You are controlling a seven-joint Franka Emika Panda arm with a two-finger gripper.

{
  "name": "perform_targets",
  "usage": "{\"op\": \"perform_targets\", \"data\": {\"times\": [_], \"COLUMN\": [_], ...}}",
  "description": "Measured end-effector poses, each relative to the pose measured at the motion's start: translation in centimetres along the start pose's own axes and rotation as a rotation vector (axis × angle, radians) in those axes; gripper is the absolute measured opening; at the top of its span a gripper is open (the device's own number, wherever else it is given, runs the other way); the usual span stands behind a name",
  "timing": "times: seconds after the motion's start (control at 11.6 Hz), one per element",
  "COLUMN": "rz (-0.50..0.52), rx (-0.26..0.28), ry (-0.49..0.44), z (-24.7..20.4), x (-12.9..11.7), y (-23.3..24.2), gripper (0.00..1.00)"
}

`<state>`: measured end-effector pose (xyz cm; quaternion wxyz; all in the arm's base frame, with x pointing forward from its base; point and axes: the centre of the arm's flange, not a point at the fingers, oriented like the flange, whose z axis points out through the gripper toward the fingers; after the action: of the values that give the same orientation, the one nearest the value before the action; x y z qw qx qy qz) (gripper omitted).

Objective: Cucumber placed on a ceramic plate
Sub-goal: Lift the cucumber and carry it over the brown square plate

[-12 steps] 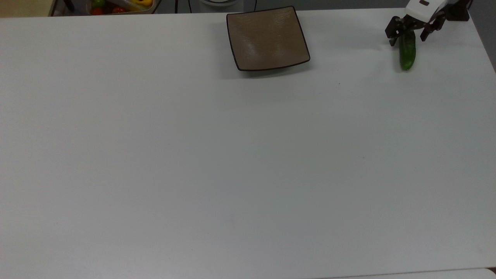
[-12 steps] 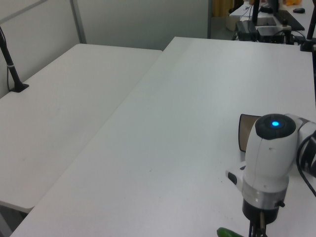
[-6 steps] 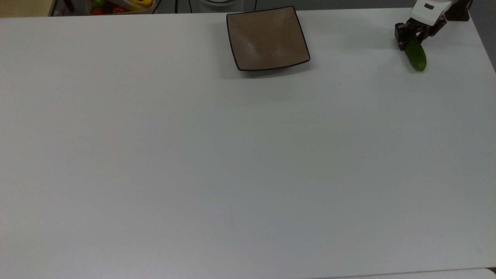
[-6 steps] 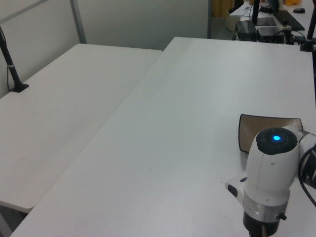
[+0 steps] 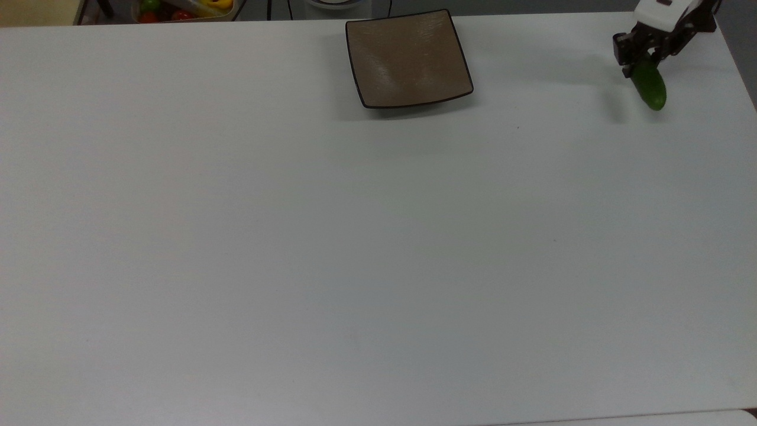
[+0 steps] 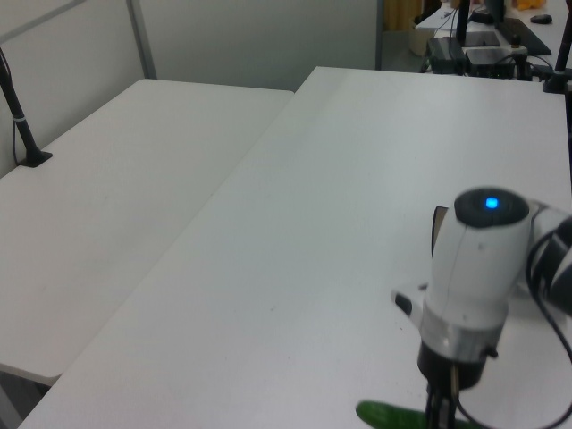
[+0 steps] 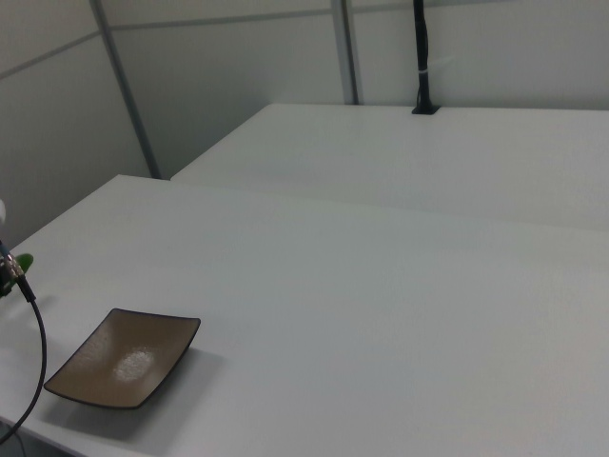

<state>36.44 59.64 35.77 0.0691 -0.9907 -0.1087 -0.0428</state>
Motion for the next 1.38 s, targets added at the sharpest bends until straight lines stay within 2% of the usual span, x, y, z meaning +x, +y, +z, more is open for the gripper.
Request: {"op": "perform_targets", "data": {"times": [0.17,0.43,0.69,0.86,1.04,1.38], "rz": [0.012,-0.025,-0.088,-0.128,-0.158,-0.202], "rx": [0.001,-0.118,-0.172,-0.184,-0.226,-0.281], "ry": [0.056,0.043,-0.022,-0.06,-0.1,-0.282], "z": [-4.2,-8.3,-11.9,-14.2,-14.9,-12.9], "x": [1.6,4.6,5.8,5.0,3.3,2.0], "y": [1.9,8.5,15.6,20.2,24.5,31.7], "gripper": [0.44,0.44,0.44,0.44,0.44,0.44]}}
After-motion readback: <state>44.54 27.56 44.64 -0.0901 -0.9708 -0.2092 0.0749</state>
